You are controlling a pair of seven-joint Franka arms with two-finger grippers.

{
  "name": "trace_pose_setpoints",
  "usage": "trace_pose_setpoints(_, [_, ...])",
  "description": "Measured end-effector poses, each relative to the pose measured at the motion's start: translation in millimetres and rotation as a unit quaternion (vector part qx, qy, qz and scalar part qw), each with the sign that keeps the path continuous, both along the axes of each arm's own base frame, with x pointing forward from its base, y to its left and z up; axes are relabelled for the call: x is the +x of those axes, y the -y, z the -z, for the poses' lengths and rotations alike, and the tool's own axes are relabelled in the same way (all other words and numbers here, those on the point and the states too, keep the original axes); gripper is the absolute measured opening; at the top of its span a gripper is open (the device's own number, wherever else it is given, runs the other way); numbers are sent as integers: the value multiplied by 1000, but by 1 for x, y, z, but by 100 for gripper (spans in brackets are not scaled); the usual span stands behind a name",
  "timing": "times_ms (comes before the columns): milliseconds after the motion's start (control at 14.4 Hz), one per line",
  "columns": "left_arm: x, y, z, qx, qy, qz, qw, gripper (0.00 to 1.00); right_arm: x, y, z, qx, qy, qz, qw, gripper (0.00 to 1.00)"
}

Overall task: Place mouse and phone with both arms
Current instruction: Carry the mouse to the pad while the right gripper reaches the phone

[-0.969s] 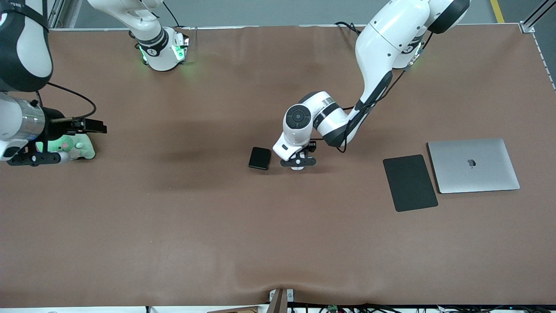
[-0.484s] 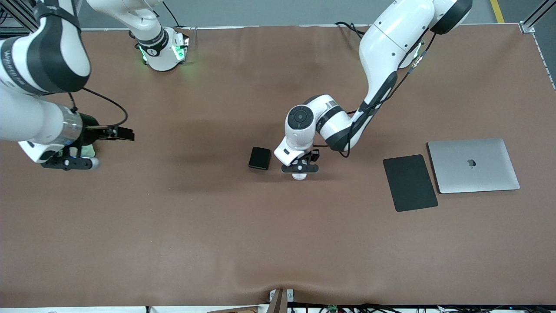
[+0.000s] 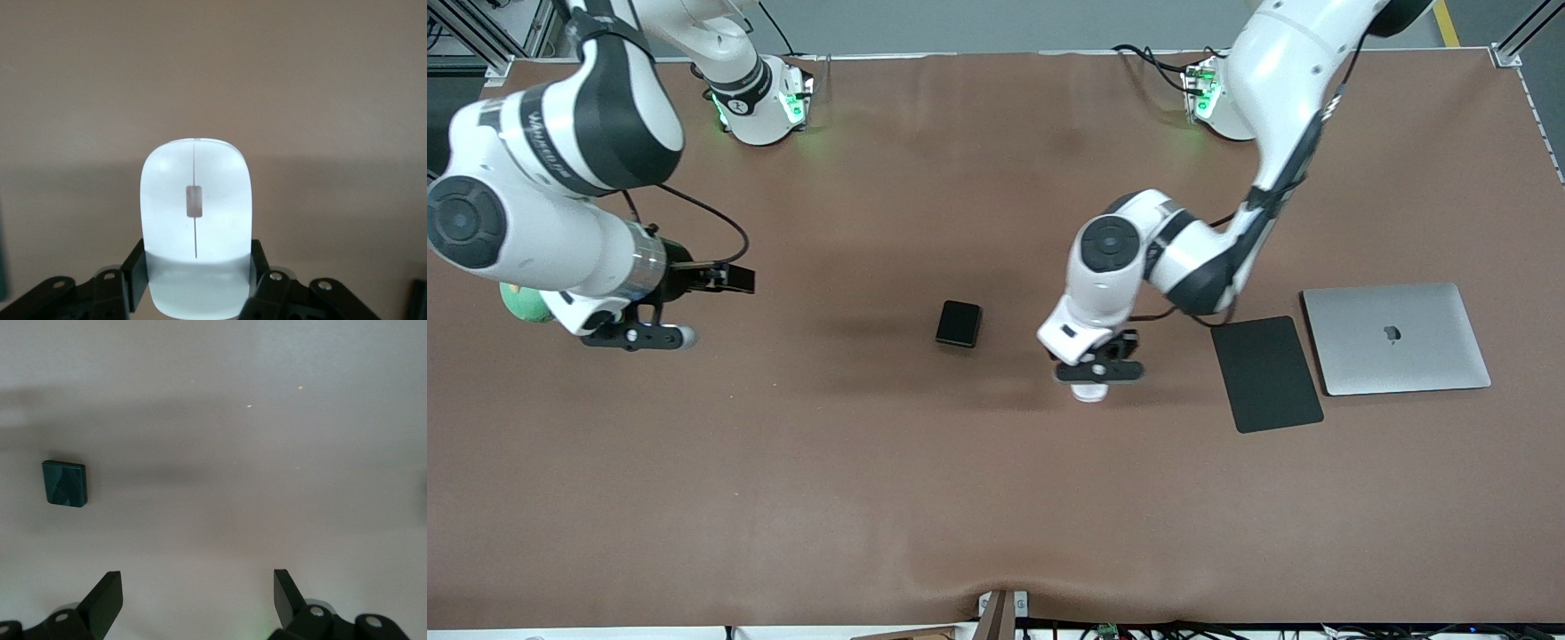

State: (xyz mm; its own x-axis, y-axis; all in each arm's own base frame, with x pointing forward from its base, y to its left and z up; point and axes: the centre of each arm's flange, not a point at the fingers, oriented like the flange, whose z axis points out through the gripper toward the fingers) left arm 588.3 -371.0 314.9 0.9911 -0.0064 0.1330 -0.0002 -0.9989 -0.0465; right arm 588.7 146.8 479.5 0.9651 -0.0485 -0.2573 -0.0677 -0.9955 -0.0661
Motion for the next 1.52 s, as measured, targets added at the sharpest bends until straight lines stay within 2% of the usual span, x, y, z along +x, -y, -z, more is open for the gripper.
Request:
trace_pose_setpoints(277, [24, -51, -32, 9, 10, -33, 999, 62, -3, -54, 21, -10, 5, 6, 1000, 100])
trace_pose_setpoints(623, [47, -104, -31, 13, 5, -75, 997, 62, -6, -97, 44, -16, 15, 6, 1000, 100])
trace_pose_setpoints(900, [66, -171, -22, 23, -8, -88, 996, 62, -9, -136, 77, -16, 21, 10, 1000, 100])
trace_pose_setpoints(1246, [70, -227, -2, 33, -32, -100, 994, 62, -13, -176, 114, -3, 27, 13, 1000, 100])
trace_pose_setpoints(1522, [65, -256, 17, 37, -50, -118, 991, 62, -13, -191, 139, 9, 50, 21, 998, 100])
